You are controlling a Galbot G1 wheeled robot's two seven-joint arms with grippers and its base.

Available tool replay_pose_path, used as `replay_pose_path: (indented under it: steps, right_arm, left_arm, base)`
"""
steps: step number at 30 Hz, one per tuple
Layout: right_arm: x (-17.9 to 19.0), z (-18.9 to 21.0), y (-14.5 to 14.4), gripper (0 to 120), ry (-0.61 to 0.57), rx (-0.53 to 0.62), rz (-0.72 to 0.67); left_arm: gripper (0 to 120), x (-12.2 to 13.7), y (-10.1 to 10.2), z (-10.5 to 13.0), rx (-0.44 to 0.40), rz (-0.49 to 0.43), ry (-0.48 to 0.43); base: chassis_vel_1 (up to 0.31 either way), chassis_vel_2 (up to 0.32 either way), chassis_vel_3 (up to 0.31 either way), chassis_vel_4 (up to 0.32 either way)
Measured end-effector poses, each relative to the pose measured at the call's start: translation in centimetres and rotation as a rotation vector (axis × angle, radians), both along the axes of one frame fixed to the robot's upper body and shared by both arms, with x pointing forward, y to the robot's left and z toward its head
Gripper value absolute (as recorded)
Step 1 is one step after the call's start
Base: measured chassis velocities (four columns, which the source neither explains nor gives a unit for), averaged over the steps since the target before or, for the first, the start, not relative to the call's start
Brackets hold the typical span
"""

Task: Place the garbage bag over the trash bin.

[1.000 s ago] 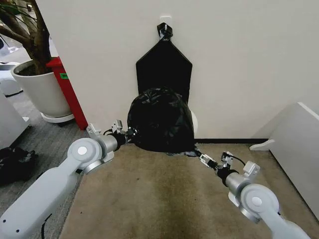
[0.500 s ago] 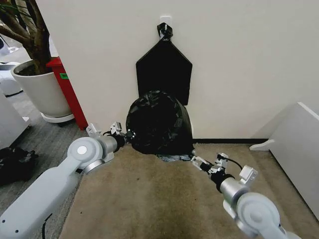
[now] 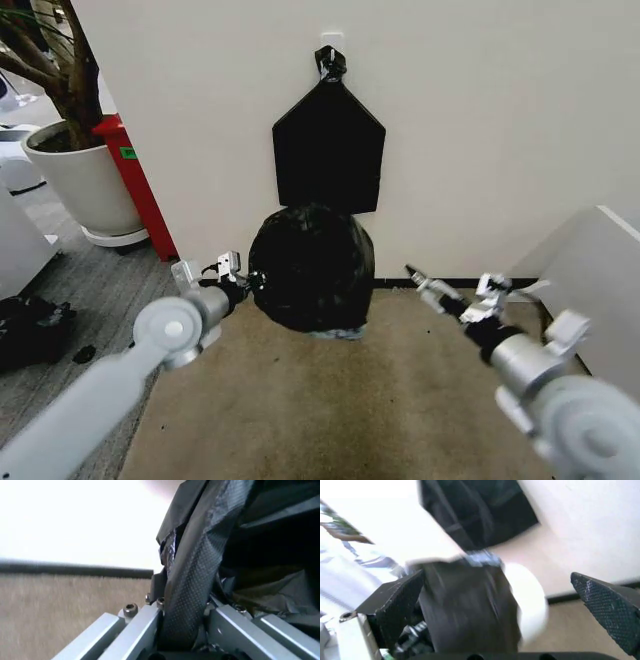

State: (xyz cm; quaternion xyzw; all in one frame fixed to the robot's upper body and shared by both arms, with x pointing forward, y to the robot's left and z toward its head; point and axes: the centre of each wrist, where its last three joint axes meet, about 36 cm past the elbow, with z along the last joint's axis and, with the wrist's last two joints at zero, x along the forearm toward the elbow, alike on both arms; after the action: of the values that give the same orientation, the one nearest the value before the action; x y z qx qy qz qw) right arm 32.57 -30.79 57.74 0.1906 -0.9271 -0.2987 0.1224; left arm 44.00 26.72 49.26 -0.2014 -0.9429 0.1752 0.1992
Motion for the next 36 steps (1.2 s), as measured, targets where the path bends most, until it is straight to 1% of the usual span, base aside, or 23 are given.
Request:
replay_pose_path:
  steps: [2, 3, 4, 7, 10, 11, 15, 21, 26, 36]
  right_arm:
    - [2.4, 1.1, -2.1, 100, -0.016, 0.020, 0.085]
    - [2.4, 1.1, -2.1, 100, -0.016, 0.020, 0.085]
    - [3.5, 1.4, -2.9, 100, -0.028, 0.013, 0.127]
    - [6.0, 0.8, -4.7, 100, -0.054, -0.047, 0.245]
    - [7.4, 0.5, -4.8, 100, -0.041, -0.107, 0.286]
    - [7.4, 0.5, -4.8, 100, -0.041, -0.107, 0.286]
    - [8.4, -0.5, -4.6, 100, -0.004, -0.134, 0.295]
    - [8.8, -2.4, -4.9, 100, 0.051, -0.144, 0.285]
    - [8.9, -3.5, -4.8, 100, 0.067, -0.144, 0.276]
    - [8.7, -4.8, -3.6, 100, 0.091, -0.134, 0.270]
  left_arm:
    - [0, -0.2, 0.6, -0.8, 0.033, -0.075, -0.087]
    - [0, -0.2, 0.6, -0.8, 0.033, -0.075, -0.087]
    - [0, -0.2, 0.9, -1.1, 0.051, -0.101, -0.123]
    - [0, -0.2, 1.6, -1.5, 0.107, -0.155, -0.207]
    - [0, -0.2, 2.3, -1.7, 0.154, -0.201, -0.279]
    - [0, -0.2, 2.3, -1.7, 0.154, -0.201, -0.279]
    - [0, -0.3, 2.7, -2.0, 0.181, -0.245, -0.346]
    - [0, -0.6, 2.5, -1.8, 0.179, -0.276, -0.380]
    - [0, -0.7, 2.4, -1.6, 0.177, -0.292, -0.393]
    - [0, -1.3, 2.1, -1.4, 0.169, -0.319, -0.405]
  base:
    - [0.000, 0.000, 0.000, 0.000]
    - [0.000, 0.000, 0.000, 0.000]
    - [0.000, 0.000, 0.000, 0.000]
    - [0.000, 0.000, 0.000, 0.000]
    - [0.000, 0.000, 0.000, 0.000]
    - [0.000, 0.000, 0.000, 0.000]
    - [0.000, 0.000, 0.000, 0.000]
    - [0.000, 0.000, 0.000, 0.000]
    - [0.000, 0.000, 0.000, 0.000]
    - [0.000, 0.000, 0.000, 0.000]
